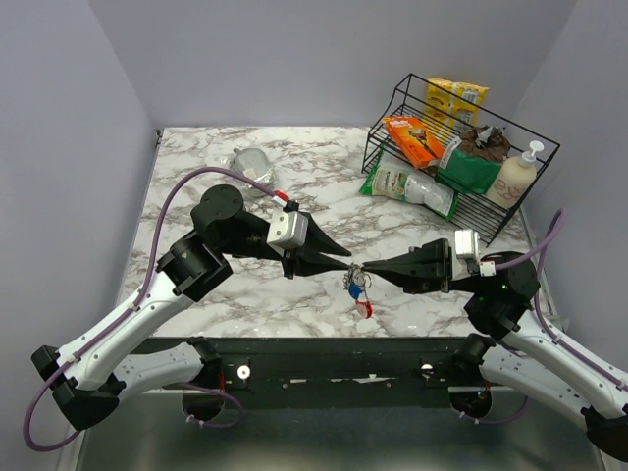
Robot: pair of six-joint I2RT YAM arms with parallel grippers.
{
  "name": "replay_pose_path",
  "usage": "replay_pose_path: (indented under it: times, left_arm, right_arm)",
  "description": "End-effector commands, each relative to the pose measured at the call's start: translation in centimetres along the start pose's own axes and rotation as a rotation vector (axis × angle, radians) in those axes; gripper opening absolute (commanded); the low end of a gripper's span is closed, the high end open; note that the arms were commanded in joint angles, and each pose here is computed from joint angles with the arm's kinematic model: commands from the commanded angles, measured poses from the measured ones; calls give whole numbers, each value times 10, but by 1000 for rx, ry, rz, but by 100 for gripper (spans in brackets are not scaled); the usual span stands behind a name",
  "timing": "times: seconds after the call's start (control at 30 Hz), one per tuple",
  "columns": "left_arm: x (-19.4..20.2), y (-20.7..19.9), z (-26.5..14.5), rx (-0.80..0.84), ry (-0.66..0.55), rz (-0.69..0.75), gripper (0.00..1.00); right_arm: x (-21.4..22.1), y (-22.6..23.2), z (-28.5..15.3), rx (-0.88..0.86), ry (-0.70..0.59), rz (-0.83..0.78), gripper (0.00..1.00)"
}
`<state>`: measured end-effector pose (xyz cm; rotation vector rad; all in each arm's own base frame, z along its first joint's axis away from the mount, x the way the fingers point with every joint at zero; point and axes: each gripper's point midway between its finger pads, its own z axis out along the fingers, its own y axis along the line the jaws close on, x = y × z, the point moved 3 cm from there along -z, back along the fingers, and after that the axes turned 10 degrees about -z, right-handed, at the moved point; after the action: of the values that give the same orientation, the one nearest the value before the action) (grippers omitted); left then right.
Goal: Put the keys on the keyring
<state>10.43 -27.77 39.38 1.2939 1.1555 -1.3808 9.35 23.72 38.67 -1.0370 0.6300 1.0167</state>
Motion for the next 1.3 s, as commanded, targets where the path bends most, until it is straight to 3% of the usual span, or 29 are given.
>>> replay_pose_path:
  times: [0.0, 0.53, 0.93, 1.03, 1.07, 1.27]
  left_arm:
    - [-6, -4, 1, 25, -16, 11, 32]
    - [-7, -6, 5, 44, -18, 12, 26]
    - [-7, -12, 3, 64, -28, 35, 27]
    - [-6, -12, 4, 70, -25, 26, 10]
    - [-7, -11, 4, 67, -23, 24, 0]
    - [-3, -8, 4, 48, -3, 11, 0]
  right_arm:
    - [-14, -3, 1, 4, -34, -48, 0]
    - [-13, -3, 2, 4, -33, -42, 0]
    - [-13, -3, 1, 6, -34, -42, 0]
    - [-13, -3, 1, 7, -34, -42, 0]
    - [-12, -3, 1, 7, -33, -41, 0]
    - [-15, -2, 0, 6, -39, -47, 0]
